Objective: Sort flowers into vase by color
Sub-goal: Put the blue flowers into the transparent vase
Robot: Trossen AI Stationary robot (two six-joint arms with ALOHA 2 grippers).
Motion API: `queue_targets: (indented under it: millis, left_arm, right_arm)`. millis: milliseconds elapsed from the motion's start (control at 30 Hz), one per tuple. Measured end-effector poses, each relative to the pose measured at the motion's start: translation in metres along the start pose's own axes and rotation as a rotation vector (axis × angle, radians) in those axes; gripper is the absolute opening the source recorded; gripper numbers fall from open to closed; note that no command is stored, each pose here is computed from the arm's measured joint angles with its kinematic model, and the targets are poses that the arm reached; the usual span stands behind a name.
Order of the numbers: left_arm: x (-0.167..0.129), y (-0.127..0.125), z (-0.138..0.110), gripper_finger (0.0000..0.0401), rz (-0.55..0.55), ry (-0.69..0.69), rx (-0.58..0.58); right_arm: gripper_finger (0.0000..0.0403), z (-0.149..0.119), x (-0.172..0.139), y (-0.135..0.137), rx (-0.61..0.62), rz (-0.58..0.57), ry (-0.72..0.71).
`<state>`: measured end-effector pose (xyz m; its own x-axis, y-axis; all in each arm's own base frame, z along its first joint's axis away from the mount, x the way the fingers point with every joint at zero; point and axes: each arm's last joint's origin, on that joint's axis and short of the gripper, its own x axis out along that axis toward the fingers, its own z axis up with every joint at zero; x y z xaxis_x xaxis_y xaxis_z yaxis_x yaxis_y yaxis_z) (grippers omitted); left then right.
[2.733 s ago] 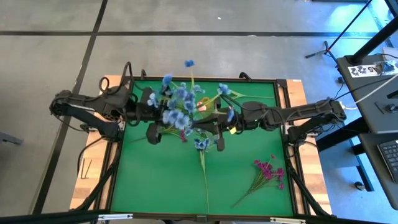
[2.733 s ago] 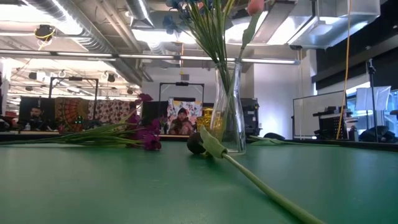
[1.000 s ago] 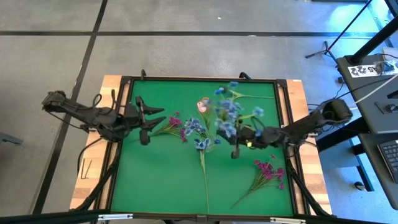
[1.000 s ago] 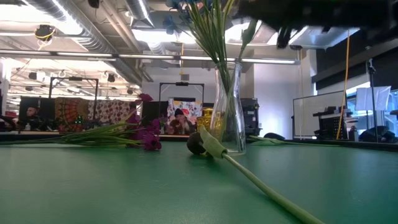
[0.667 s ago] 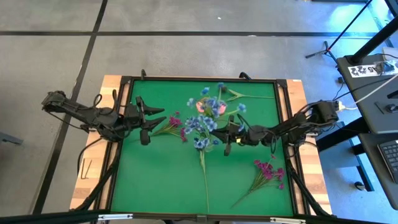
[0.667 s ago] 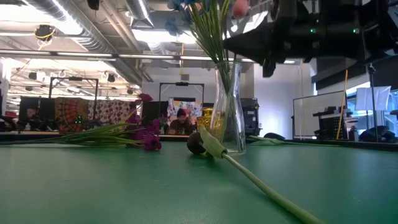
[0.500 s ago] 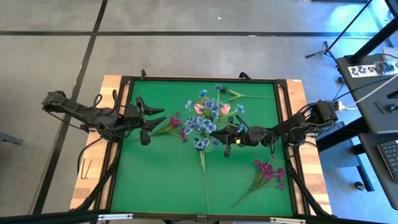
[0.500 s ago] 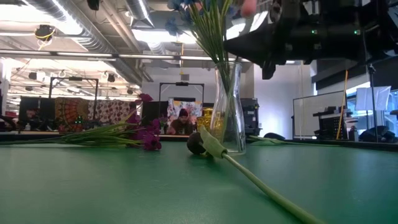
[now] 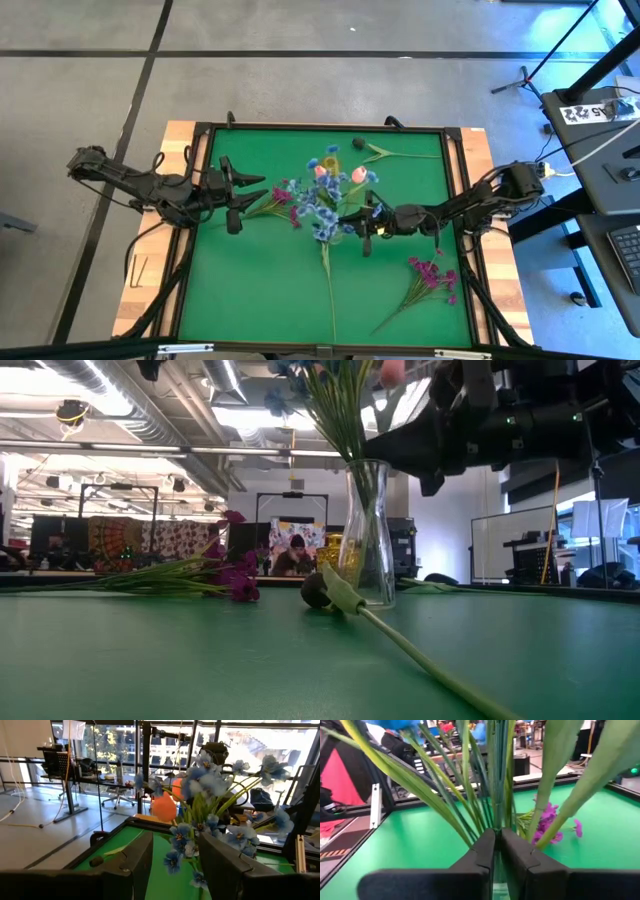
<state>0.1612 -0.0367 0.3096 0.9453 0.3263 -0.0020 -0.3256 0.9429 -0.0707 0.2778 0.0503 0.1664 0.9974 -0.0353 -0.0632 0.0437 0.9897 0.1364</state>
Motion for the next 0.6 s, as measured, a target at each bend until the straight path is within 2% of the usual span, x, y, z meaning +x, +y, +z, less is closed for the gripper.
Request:
queue_targets:
  millis: [300,600]
  left_arm:
    - [0.0,0.0,-0.001,0.0153,0.0,0.005,-0.001]
    - [0.0,0.0,-0.001,0.0153,0.0,0.005,-0.001]
  right_arm:
    - [0.0072,0.013,-0.008,0.006,-0.027,0.015,-0.007]
    - [0.0152,0.022,-0.023,0.015,-0.057,0.005,0.073]
